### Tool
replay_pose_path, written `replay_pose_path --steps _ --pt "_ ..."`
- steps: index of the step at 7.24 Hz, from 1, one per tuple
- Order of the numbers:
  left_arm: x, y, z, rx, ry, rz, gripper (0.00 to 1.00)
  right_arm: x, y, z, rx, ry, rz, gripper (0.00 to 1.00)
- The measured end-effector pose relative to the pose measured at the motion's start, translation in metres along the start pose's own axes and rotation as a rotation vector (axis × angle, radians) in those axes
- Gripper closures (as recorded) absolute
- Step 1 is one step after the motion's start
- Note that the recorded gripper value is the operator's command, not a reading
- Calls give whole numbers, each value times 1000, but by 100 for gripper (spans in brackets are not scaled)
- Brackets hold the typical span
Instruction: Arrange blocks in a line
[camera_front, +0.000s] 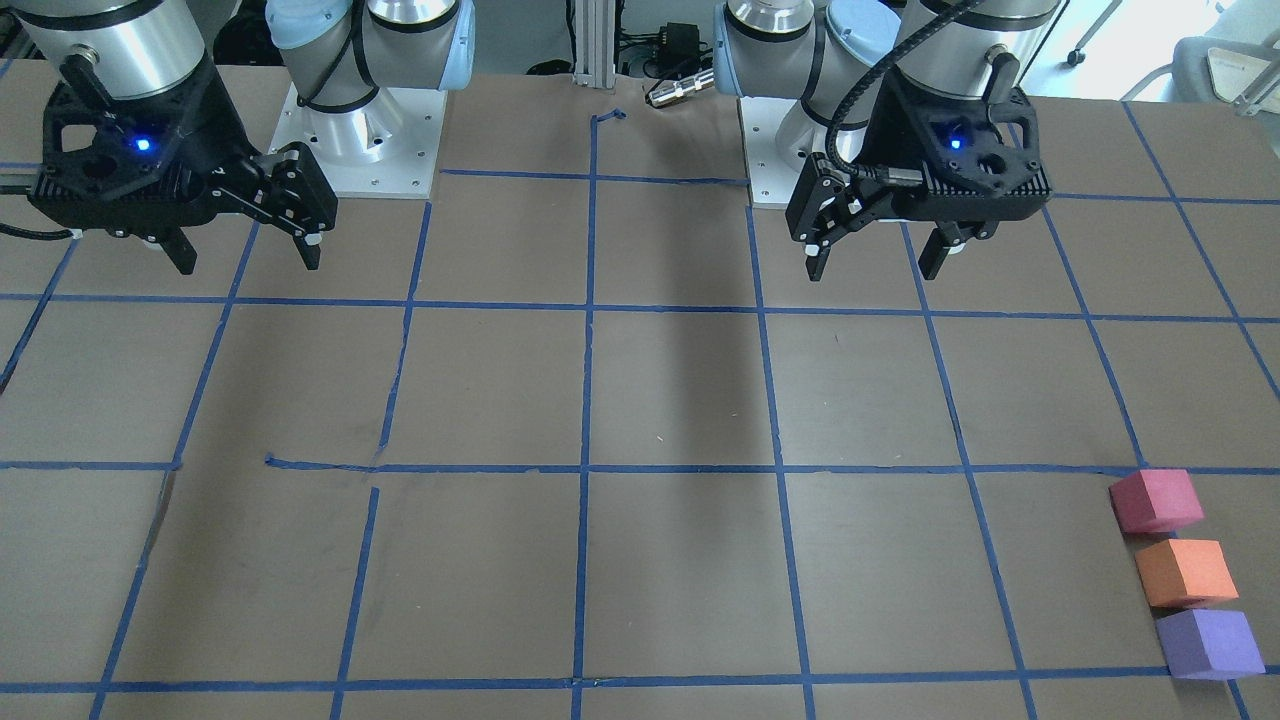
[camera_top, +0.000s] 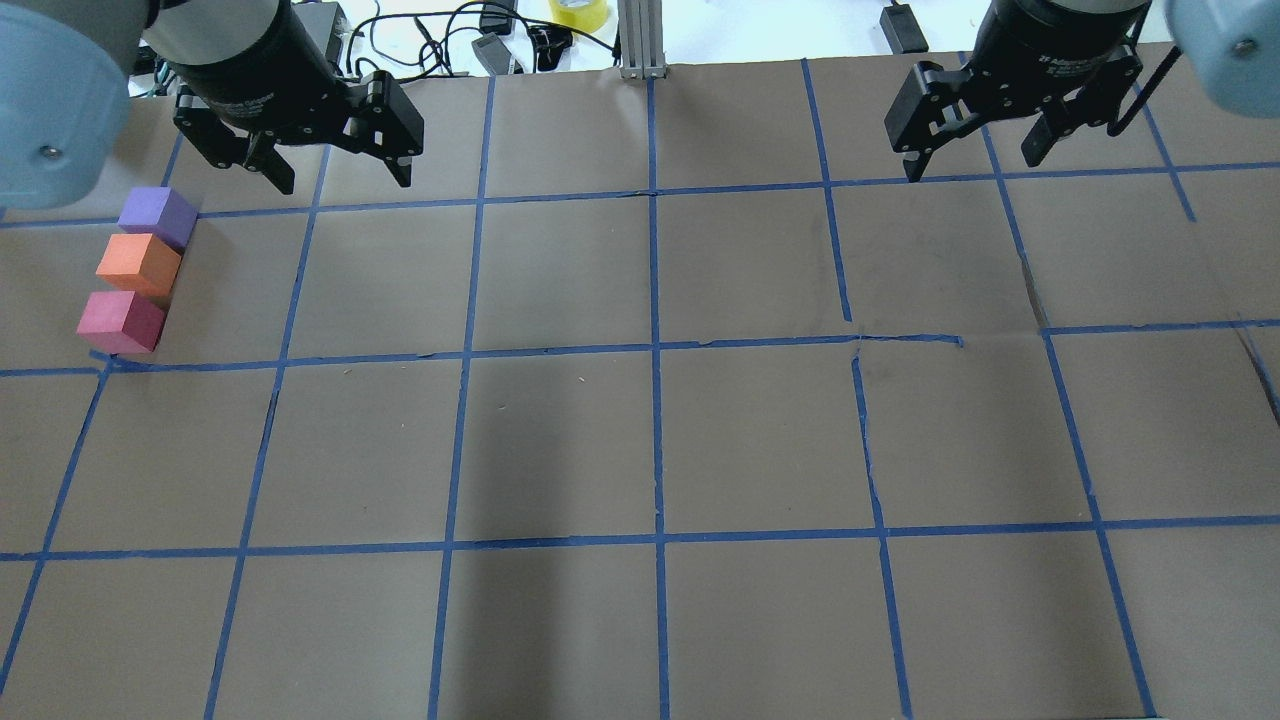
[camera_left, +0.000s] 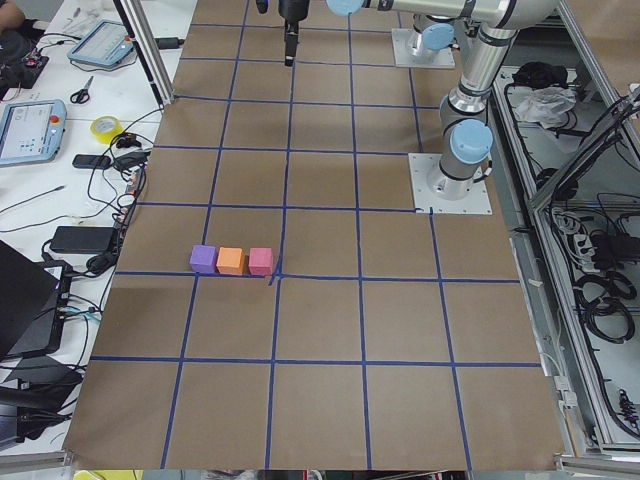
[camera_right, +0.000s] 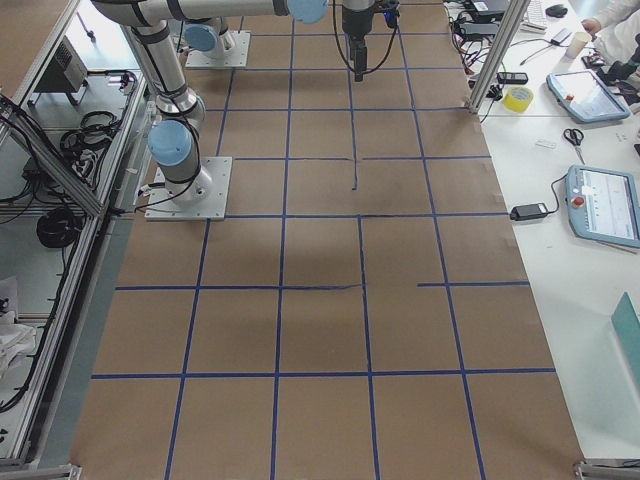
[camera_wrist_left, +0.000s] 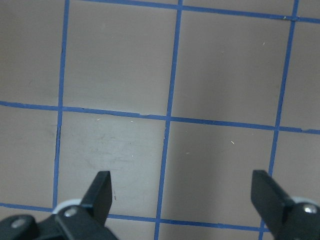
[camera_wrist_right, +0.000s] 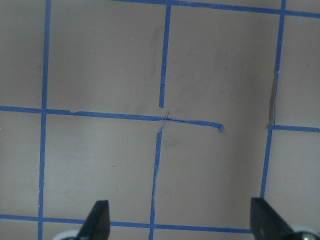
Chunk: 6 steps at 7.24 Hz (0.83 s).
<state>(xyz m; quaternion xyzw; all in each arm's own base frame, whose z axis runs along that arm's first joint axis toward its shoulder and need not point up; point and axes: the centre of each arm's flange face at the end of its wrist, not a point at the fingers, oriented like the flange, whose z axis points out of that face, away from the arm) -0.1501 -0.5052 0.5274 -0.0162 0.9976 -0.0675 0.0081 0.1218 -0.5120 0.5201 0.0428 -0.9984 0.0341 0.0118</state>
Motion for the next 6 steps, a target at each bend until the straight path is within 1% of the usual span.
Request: replay_pose_path --steps 2,6 --pt "-9 3 -2 -45 2 -8 0 0 2 0 -6 0 -2 0" --pt "-11 4 0 -64 5 4 0 2 2 -2 -4 0 0 0"
